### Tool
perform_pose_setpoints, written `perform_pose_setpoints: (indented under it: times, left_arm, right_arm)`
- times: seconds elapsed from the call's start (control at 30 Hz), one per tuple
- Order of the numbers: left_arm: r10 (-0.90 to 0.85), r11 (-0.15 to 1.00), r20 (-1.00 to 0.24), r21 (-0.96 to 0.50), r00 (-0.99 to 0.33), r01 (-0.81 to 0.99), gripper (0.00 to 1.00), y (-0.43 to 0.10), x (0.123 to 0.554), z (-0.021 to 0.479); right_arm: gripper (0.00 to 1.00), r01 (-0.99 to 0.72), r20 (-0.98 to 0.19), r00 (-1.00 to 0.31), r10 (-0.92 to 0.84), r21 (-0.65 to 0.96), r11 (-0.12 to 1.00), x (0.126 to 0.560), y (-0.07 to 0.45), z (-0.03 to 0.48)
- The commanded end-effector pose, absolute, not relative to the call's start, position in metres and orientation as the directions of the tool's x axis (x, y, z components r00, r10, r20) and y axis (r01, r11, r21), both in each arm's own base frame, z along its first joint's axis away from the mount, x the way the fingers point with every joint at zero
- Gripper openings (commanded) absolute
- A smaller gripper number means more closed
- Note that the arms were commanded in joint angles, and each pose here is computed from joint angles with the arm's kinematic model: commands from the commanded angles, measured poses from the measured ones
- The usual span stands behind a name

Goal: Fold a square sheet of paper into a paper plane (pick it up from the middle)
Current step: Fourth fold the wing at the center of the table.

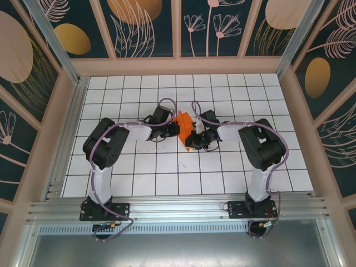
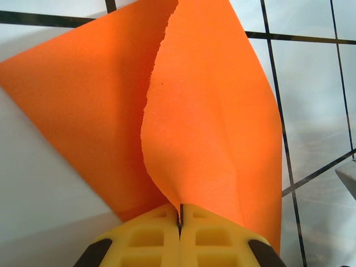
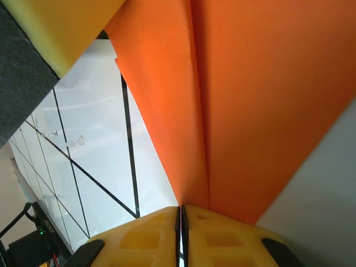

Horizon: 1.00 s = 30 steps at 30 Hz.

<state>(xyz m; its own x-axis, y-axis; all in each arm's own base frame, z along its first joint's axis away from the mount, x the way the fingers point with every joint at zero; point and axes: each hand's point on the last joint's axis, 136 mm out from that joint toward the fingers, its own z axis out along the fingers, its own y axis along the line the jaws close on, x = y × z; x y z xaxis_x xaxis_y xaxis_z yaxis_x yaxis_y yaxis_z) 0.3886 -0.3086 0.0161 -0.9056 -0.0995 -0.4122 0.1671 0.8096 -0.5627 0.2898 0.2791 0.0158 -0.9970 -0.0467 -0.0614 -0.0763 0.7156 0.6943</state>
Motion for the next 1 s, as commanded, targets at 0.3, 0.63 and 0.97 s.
perform_pose_setpoints:
  times: [0.3, 0.63, 0.97]
  left_arm:
    - [-0.085, 0.87, -0.348, -0.482, -0.934, 0.101, 0.0, -0.288, 0.379, -0.023]
    - [-0.083, 0.872, -0.348, -0.479, -0.934, 0.101, 0.0, -0.288, 0.38, -0.023]
    - [-0.082, 0.873, -0.347, -0.477, -0.934, 0.1, 0.0, -0.288, 0.38, -0.023]
  right_arm:
    - [0.13, -0.087, -0.023, -0.995, -0.1, 0.704, 0.704, 0.263, 0.276, 0.025]
    - [0.13, -0.026, 0.095, -0.991, -0.096, 0.564, 0.825, 0.244, 0.251, -0.022]
    - [0.13, -0.063, 0.029, -0.993, -0.117, 0.706, 0.705, 0.251, 0.27, 0.027]
